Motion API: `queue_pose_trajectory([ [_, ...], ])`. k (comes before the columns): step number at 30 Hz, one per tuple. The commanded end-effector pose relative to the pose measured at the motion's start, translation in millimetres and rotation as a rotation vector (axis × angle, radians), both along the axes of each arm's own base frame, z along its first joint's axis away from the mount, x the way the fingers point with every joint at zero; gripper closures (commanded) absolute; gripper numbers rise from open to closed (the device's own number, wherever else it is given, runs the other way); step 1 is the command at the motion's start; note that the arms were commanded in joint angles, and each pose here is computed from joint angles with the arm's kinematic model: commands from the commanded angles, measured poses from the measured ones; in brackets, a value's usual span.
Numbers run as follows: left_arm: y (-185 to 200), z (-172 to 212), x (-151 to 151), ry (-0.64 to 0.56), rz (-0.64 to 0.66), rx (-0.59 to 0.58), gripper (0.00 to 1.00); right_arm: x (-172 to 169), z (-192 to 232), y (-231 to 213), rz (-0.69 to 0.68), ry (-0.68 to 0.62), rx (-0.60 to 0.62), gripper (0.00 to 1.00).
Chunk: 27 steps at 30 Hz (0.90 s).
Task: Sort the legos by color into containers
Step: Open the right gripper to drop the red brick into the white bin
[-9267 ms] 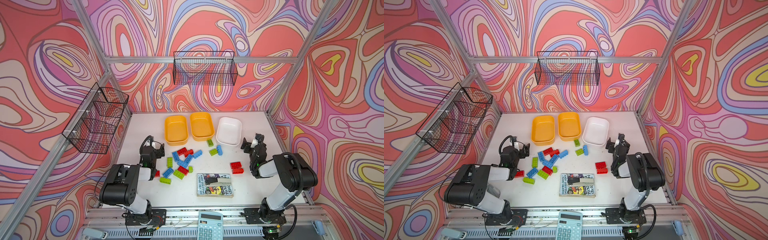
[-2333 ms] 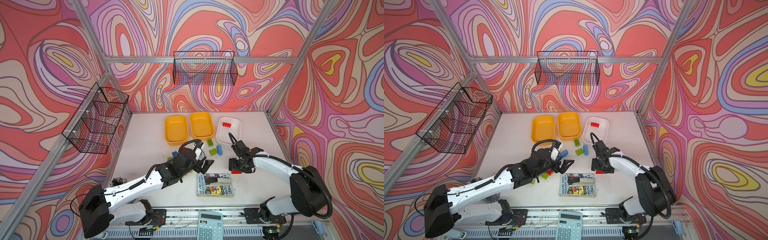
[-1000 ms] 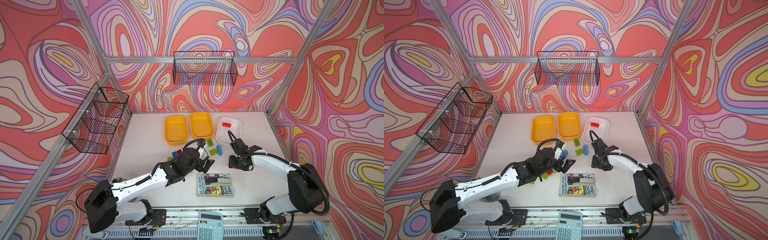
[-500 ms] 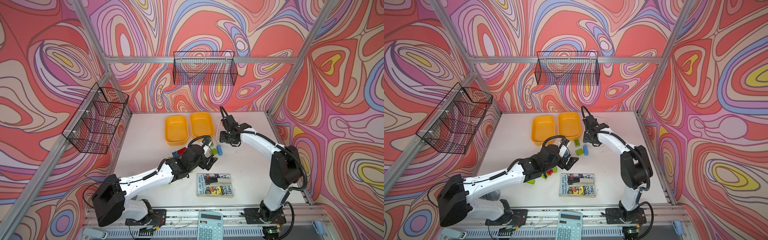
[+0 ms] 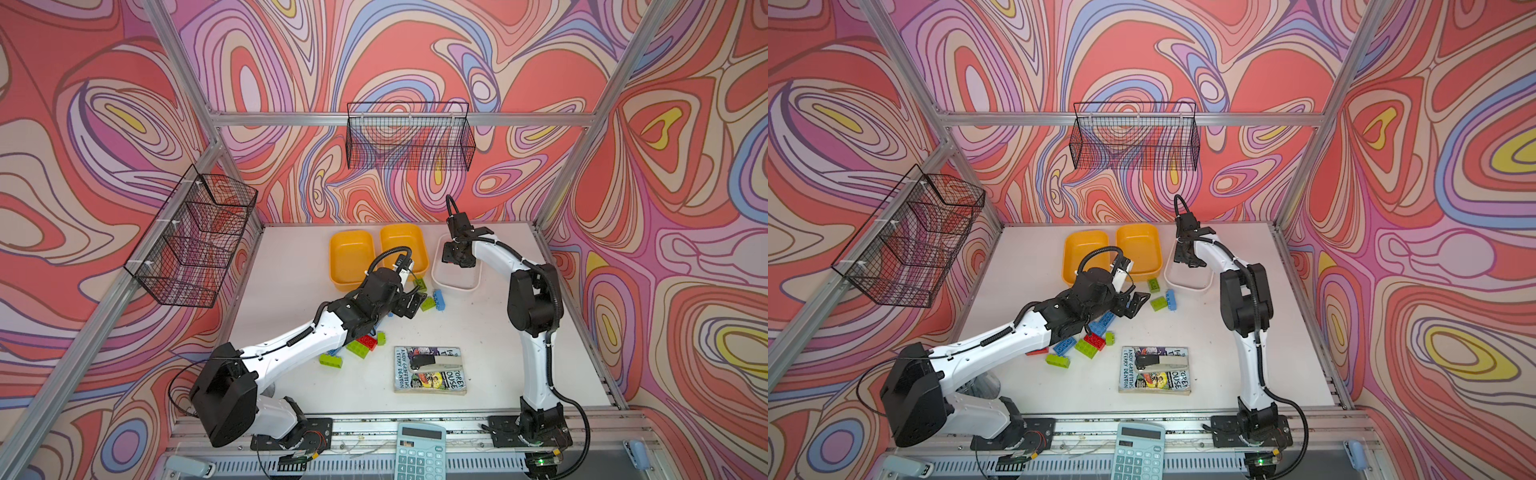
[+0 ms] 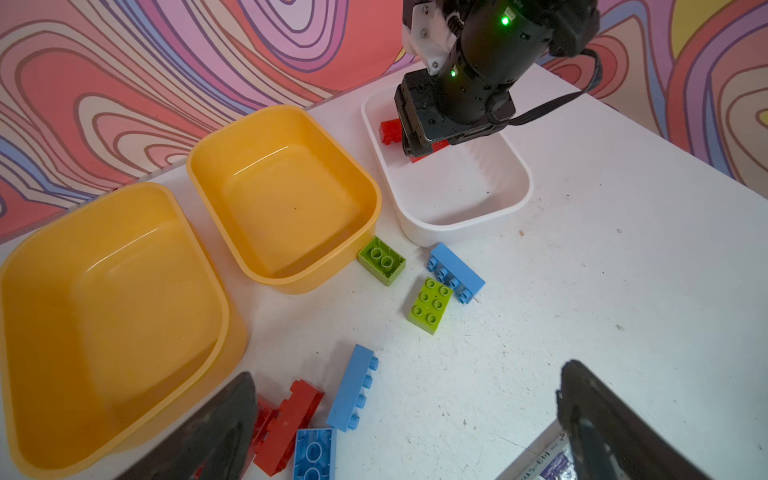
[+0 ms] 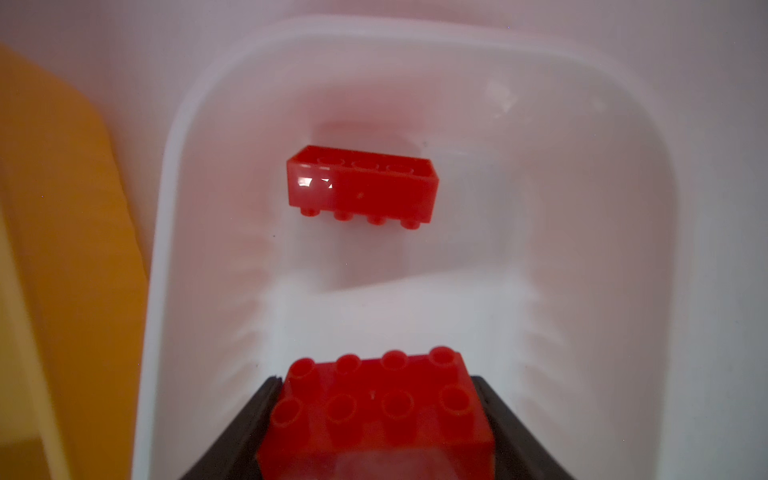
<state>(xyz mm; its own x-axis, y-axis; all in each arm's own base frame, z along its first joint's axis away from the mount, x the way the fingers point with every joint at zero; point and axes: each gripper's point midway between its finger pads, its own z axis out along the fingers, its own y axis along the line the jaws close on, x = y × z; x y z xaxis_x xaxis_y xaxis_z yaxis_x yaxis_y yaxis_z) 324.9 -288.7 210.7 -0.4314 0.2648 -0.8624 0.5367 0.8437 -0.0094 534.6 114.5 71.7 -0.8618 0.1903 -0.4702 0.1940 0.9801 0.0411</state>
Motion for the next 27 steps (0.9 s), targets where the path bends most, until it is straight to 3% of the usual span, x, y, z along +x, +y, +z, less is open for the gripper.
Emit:
queue_pose_trajectory([
  [1, 0.8, -3.3, 1.0, 0.022, 0.002, 0.005, 0.0, 5.5, -3.2, 1.5, 0.013, 0.024, -0.003, 0.28],
  [4, 5.9, -6.6, 3.2, 0.042, 0.031, 0.008, 0.0, 9.3, 0.4, 4.7, 0.023, 0.022, 0.006, 0.16],
  [13, 31.7, -14.1, -2.9, 0.093, 0.133, -0.007, 0.0, -17.5, 43.0, 22.1, 0.073, 0.0, 0.055, 0.1],
  [27, 126.2, -27.6, -70.0, 0.14, 0.36, -0.135, 0.0, -116.9, 75.8, 174.4, 0.39, -0.013, 0.174, 0.12],
])
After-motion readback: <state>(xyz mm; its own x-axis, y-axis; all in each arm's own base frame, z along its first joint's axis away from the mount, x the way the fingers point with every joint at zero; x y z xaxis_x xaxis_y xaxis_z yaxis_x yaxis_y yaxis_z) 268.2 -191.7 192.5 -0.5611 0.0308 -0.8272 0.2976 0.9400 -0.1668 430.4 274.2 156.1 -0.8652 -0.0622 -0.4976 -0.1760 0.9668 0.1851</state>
